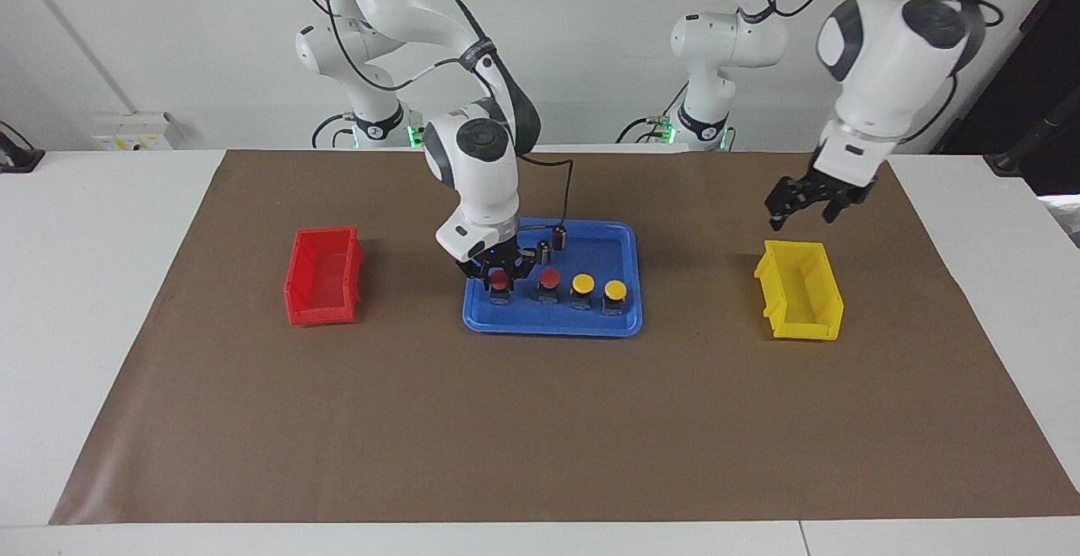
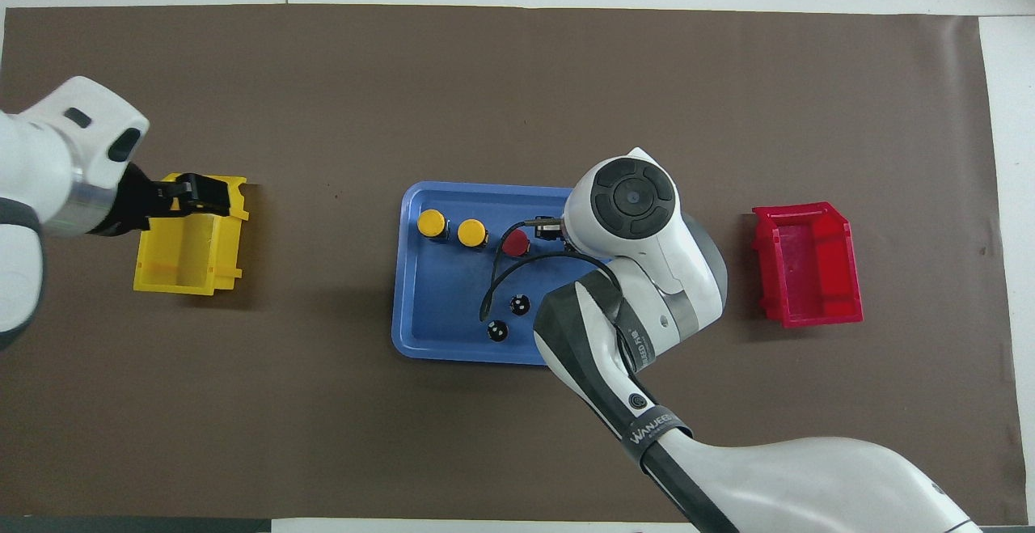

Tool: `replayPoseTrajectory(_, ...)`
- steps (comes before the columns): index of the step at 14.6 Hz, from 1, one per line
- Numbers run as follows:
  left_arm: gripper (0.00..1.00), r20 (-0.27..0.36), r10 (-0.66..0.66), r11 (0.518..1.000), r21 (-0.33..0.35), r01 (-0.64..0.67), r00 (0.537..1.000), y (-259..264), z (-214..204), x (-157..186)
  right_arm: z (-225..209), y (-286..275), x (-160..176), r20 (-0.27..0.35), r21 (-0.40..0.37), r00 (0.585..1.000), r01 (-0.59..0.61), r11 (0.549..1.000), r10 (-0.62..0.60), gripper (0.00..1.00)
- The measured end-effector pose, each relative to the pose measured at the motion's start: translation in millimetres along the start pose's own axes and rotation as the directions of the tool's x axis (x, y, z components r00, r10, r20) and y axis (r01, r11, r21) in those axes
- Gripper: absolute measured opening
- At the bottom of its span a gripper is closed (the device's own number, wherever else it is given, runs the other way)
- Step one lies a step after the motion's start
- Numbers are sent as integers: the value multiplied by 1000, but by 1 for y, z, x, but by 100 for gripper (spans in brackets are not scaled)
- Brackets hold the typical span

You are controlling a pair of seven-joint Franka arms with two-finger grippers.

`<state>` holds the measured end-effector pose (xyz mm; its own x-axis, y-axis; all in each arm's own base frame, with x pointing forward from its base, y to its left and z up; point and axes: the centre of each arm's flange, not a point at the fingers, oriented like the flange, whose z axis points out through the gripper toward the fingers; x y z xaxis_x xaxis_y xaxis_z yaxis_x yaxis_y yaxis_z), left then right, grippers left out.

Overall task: Sort red and yellow buttons by color
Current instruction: 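Carry the red button to the red bin while the left gripper reaches the tray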

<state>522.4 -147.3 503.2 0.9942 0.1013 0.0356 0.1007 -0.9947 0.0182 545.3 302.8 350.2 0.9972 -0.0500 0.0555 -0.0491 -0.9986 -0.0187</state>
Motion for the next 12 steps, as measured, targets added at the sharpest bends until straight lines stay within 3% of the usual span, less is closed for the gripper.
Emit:
replayPoseTrajectory(3,100,3,-4,1000,0,4,1000,67,40,-15,-23,14,12,-11,6,1000,-12,1000,12,41)
replayPoseTrajectory(6,98,-10,-28,1000,-9,28,1000,118,76,-29,-91,63,19,25,-2,999,25,1000,-25,41)
replayPoseTrajectory(9,96,-31,-15,1000,-28,15,999,151,107,-47,-152,151,7,43,10,994,103,995,-103,41)
replayPoseTrajectory(12,91,-44,-14,999,-37,12,999,156,124,-44,-142,249,-14,52,24,981,185,982,-186,41)
